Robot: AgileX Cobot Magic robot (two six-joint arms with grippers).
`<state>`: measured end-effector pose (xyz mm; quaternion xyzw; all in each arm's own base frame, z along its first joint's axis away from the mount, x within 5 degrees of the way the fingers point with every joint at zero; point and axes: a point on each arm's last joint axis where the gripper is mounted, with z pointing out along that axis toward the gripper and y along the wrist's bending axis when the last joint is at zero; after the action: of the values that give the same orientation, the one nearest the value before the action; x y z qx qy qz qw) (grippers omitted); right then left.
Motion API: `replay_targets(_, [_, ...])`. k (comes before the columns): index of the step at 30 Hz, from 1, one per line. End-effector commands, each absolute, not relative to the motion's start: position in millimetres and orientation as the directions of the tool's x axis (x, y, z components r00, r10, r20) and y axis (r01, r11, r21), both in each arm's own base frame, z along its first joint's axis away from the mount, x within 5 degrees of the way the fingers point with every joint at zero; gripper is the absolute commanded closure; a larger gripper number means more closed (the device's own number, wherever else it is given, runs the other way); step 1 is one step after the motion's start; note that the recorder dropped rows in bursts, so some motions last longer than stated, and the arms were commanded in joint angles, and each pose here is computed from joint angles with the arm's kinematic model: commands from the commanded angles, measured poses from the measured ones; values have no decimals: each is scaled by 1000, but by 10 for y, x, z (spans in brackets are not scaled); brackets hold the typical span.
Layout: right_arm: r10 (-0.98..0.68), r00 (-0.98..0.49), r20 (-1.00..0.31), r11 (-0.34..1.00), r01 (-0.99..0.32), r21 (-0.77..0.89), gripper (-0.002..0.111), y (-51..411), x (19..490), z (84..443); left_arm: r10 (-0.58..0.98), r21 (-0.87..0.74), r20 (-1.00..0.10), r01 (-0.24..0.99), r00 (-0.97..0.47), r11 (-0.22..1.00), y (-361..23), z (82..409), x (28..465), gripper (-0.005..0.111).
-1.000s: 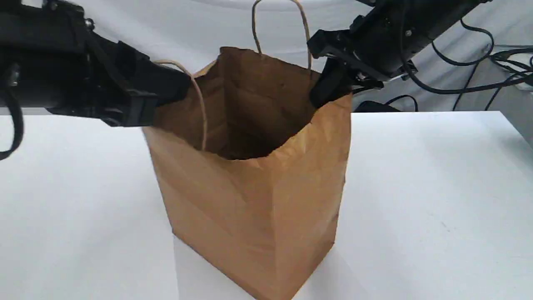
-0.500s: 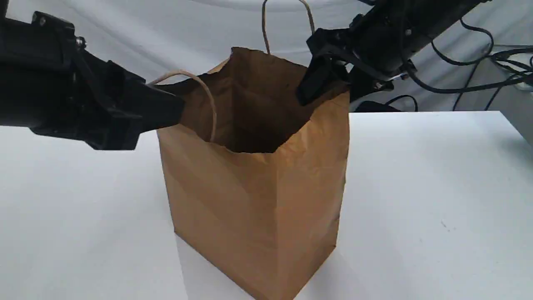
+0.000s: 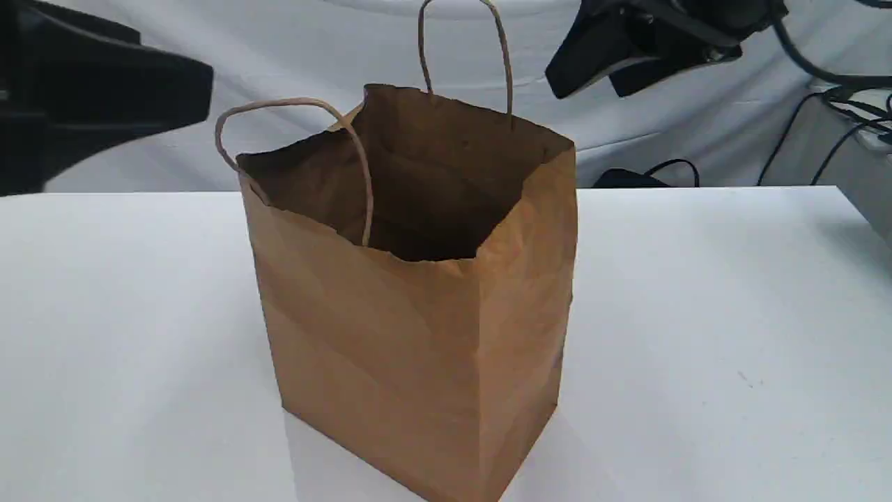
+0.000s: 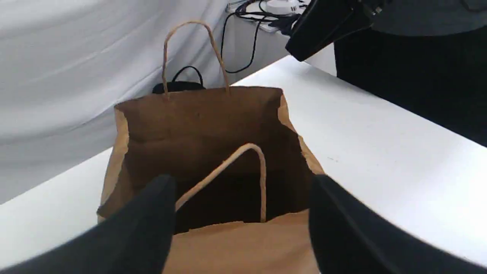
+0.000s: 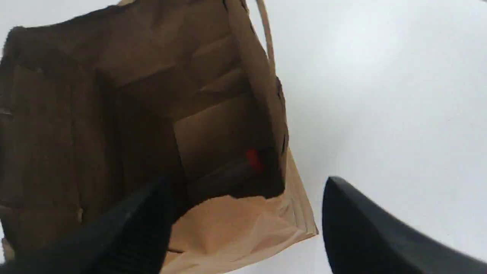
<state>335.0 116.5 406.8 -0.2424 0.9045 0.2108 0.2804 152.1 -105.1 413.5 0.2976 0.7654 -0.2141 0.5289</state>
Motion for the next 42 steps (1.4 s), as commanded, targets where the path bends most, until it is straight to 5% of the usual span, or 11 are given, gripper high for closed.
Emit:
replay_targets(1, [-327, -686, -651, 794, -573, 205, 58, 1126, 3233, 4234, 232, -18, -935, 690, -268, 723, -989, 4154, 1382, 58])
replay_targets(7, [-354, -625, -696, 776, -611, 154, 96, 1088, 3048, 4413, 298, -4, -906, 711, -300, 704, -895, 3996, 1176, 106])
replay_targets(10, [-381, -600, -704, 763, -634, 127, 108, 1057, 2919, 4437, 282, 17, -920, 692, -272, 722, -832, 3899, 1106, 107])
replay_targets(23, [-183, -356, -916, 862, -505, 25, 108, 760, 2117, 4029, -49, -1, -996, 527, 78, 850, -413, 3588, 645, 107])
replay_targets(28, [-67, -213, -975, 920, -390, 22, 108, 570, 1748, 3761, -48, -3, -996, 520, 72, 854, -375, 3336, 587, 107])
replay_targets(37, [-50, -213, -976, 935, -354, 30, 108, 453, 1390, 3330, 3, -4, -1000, 540, -13, 841, -400, 3104, 588, 107])
replay_targets(42, [-39, -211, -977, 935, -353, 39, 108, 450, 1374, 3339, -201, -299, -952, 567, -230, 767, -463, 3059, 541, 107])
